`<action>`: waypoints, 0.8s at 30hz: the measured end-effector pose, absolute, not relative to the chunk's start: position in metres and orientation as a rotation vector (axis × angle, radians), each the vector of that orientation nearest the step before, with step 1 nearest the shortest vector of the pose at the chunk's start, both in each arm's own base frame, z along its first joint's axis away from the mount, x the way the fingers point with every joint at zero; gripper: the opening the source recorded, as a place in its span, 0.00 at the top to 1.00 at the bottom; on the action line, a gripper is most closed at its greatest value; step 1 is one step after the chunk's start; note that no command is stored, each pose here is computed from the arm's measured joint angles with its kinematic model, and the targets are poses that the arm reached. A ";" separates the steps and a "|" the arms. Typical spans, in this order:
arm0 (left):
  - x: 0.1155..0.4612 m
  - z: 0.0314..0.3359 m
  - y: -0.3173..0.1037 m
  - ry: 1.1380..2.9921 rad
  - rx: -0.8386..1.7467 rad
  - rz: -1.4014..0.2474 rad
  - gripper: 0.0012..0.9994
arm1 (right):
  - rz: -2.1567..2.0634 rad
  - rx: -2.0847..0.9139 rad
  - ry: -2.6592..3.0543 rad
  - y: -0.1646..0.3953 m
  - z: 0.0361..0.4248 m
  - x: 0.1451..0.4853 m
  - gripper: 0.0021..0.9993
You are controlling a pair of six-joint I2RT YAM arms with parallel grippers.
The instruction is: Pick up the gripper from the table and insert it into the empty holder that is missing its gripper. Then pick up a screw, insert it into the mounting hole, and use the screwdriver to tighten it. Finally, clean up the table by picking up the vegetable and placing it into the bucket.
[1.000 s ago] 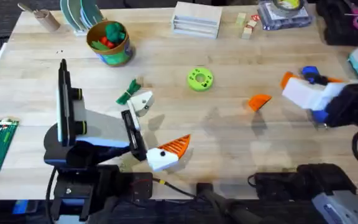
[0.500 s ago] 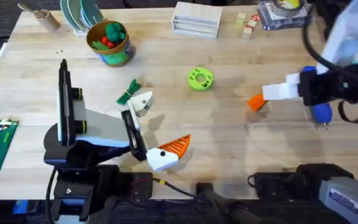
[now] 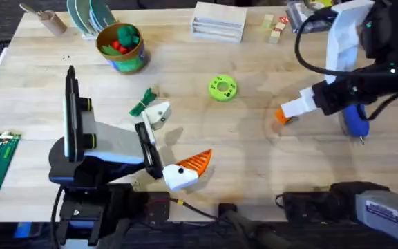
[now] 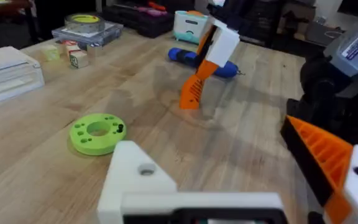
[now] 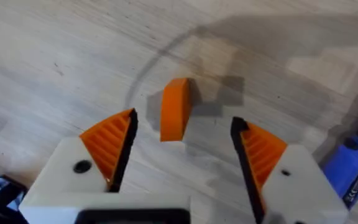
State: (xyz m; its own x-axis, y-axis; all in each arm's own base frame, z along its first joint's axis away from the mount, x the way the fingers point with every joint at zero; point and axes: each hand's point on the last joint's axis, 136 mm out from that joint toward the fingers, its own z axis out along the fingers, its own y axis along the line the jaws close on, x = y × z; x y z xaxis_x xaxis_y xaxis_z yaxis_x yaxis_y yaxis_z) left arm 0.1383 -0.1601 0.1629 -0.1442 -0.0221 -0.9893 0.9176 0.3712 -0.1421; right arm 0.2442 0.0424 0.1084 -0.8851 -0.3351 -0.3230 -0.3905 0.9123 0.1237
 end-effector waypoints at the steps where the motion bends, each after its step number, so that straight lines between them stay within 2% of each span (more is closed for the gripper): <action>1: 0.138 0.163 -0.160 1.475 0.853 -1.020 0.01 | 0.269 -0.545 2.784 0.043 0.107 0.244 0.05; 10: 0.138 0.163 -0.160 1.475 0.853 -1.020 0.01 | 0.269 -0.641 2.857 0.054 0.087 0.240 0.05; 15: 0.138 0.163 -0.160 1.475 0.853 -1.020 0.01 | 0.211 -0.705 2.870 0.056 0.081 0.240 0.12; 16: 0.138 0.163 -0.160 1.475 0.853 -1.020 0.01 | 0.184 -0.710 2.878 0.053 0.080 0.239 0.27; 20: 0.138 0.163 -0.160 1.475 0.853 -1.020 0.01 | 0.171 -0.709 2.878 0.052 0.080 0.240 0.45; 24: 0.138 0.163 -0.160 1.475 0.853 -1.020 0.01 | 0.168 -0.706 2.874 0.052 0.080 0.241 0.59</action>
